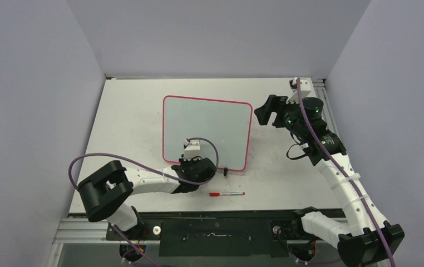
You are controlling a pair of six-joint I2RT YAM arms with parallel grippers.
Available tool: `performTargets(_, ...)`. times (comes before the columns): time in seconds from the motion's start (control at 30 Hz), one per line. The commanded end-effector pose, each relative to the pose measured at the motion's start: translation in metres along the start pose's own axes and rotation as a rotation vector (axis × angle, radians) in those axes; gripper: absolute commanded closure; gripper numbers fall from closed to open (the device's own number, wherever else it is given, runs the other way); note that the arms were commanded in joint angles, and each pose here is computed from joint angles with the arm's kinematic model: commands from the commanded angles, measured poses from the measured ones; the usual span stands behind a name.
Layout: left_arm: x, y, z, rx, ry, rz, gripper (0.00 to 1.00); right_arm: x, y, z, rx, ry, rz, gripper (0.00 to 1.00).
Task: Write a sentence on the whiteboard
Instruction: Adjust the whiteboard stand at the center of the board.
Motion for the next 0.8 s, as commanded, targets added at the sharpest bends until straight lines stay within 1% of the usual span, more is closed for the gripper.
performTargets(0.0, -0.017, -0.003, -0.019, -0.026, 0.104, -0.055, 1.00, -0.013, 0.009, -0.004, 0.039, -0.017, -0.086, 0.10)
performTargets(0.2, -0.028, -0.007, -0.035, -0.040, 0.121, -0.077, 1.00, -0.012, 0.014, -0.005, 0.049, -0.019, -0.097, 0.10)
performTargets(0.4, -0.024, -0.009, -0.041, -0.028, 0.113, -0.054, 0.99, -0.015, 0.020, -0.008, 0.078, -0.015, -0.112, 0.10)
performTargets(0.5, -0.023, -0.005, -0.038, -0.007, 0.122, -0.046, 0.83, -0.018, 0.023, -0.008, 0.084, -0.011, -0.121, 0.10)
performTargets(0.6, -0.023, 0.001, -0.038, 0.026, 0.129, -0.036, 0.70, -0.020, 0.026, -0.008, 0.085, -0.009, -0.130, 0.10)
performTargets(0.67, -0.022, 0.004, -0.038, 0.039, 0.130, -0.030, 0.64, -0.021, 0.028, -0.008, 0.086, -0.009, -0.135, 0.10)
performTargets(0.77, -0.022, 0.011, -0.038, 0.062, 0.127, -0.028, 0.60, -0.022, 0.030, -0.008, 0.086, -0.006, -0.138, 0.10)
Point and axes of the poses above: each gripper's point midway between its finger pads, its own y axis back along the fingers, its own z axis along the line the jaws close on, x = y × z, the point moved 3 cm from there along y, back along the fingers, and after that the axes turned 8 degrees about y, right-handed, at the moved point
